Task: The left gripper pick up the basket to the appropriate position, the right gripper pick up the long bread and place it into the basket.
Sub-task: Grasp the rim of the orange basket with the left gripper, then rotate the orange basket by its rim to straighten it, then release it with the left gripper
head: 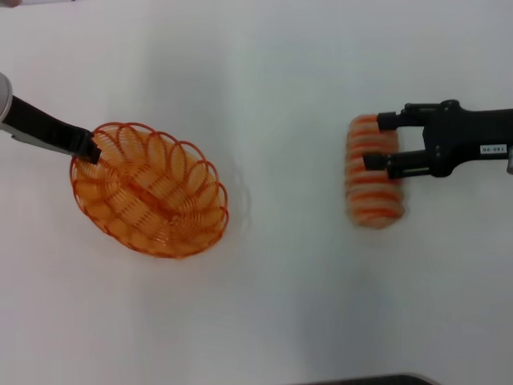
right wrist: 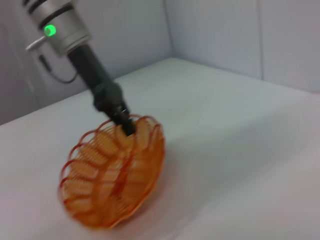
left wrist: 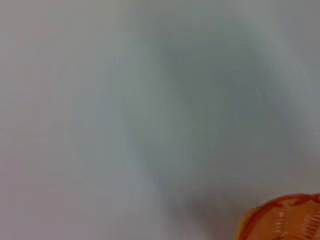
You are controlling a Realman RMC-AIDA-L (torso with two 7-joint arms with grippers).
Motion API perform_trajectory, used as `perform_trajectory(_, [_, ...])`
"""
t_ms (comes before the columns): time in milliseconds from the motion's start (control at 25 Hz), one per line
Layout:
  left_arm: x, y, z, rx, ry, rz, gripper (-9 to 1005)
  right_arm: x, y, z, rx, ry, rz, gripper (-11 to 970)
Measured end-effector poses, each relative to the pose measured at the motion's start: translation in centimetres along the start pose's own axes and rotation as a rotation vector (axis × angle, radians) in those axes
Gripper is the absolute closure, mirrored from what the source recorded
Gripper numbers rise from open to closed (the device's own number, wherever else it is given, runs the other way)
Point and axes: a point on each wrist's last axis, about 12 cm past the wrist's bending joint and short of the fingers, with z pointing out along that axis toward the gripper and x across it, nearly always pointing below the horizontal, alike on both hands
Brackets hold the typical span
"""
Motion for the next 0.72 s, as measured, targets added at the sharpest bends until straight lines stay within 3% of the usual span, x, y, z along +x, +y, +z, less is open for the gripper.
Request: perform_trajectory(720, [1.9,0.7,0.0,0.149,-0.109,-0.367,916,-1.5,-1.2,-0.3,0.099,-0.126,0.051,123])
